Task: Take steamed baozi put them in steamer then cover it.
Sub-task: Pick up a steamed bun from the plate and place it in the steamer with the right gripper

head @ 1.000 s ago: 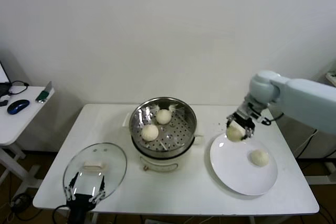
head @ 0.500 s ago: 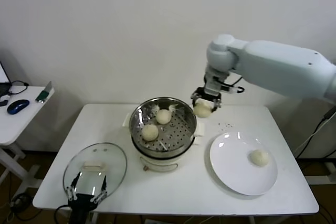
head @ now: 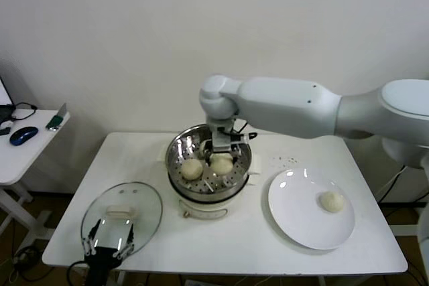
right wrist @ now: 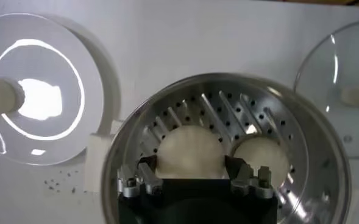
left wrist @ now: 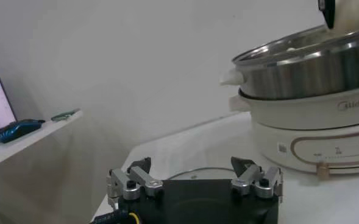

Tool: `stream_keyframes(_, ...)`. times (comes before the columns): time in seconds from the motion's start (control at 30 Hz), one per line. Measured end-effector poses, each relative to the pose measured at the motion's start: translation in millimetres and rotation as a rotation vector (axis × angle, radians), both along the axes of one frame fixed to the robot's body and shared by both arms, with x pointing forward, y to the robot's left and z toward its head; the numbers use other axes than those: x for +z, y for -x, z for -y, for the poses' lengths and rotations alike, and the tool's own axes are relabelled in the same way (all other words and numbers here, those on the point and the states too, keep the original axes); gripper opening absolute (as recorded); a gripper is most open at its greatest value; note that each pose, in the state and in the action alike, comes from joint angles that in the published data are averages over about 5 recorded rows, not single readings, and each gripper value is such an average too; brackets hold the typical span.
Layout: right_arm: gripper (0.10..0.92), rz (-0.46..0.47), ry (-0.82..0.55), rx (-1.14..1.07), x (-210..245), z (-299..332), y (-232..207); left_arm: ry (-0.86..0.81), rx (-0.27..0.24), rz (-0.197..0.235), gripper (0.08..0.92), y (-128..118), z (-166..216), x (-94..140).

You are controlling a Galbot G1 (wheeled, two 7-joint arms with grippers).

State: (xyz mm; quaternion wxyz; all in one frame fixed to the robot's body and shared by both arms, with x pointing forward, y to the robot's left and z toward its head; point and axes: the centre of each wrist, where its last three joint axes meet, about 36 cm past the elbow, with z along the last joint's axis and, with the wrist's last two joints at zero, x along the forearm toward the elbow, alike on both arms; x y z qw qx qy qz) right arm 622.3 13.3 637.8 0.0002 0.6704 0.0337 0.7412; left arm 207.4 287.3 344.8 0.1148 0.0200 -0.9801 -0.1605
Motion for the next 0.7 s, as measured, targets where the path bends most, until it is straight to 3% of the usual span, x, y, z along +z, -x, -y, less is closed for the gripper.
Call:
stream_keyframes(0.37, 0.735, -0.035, 0.033, 0.058, -34, -23, 11, 0.006, 0.002, -0.009, 0.823, -2, -6, -7)
stream_keyframes(0.7, 0.821, -0.029, 0.035, 0.064, -38, -25, 11, 0.007, 0.004, -0.016, 0.823, -2, -8, -10)
